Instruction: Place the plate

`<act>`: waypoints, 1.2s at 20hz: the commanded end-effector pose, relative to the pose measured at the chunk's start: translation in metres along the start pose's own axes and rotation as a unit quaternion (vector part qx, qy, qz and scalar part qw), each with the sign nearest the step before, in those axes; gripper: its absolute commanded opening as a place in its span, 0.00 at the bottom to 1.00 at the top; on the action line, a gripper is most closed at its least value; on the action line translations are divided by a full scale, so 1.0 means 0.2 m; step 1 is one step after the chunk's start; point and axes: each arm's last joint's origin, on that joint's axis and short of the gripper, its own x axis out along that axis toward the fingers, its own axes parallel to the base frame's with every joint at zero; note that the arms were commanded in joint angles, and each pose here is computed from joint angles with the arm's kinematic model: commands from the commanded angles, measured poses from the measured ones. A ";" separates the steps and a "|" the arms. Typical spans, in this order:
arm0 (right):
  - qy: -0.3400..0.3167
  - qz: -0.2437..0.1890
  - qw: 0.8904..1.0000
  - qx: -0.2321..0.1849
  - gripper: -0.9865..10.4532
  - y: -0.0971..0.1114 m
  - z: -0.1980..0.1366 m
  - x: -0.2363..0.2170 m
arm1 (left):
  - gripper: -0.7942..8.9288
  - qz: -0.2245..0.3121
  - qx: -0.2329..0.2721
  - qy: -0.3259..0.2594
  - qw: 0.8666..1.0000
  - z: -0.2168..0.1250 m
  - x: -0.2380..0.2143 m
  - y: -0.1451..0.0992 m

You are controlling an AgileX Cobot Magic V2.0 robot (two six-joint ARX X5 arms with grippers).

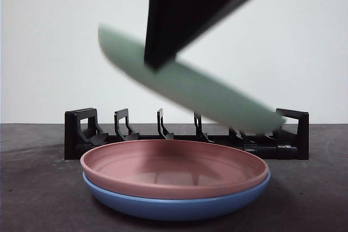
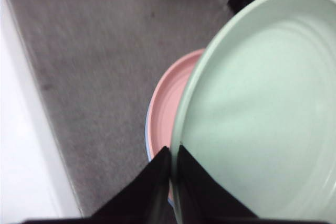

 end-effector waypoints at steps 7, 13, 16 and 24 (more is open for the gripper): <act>0.038 0.011 0.996 -0.078 0.10 0.12 -0.01 0.23 | 0.37 -0.001 -0.007 -0.014 1.000 0.02 -0.02 0.00; 0.055 0.019 0.994 -0.087 0.10 0.11 -0.02 0.28 | 0.37 -0.001 -0.007 -0.014 1.000 0.02 -0.02 0.00; 0.055 0.019 0.994 -0.090 0.10 0.11 -0.02 0.28 | 0.37 -0.001 -0.007 -0.014 1.000 0.02 -0.02 0.00; 0.055 0.045 0.992 -0.103 0.10 0.11 -0.02 0.28 | 0.37 -0.001 -0.007 -0.014 1.000 0.02 -0.02 0.00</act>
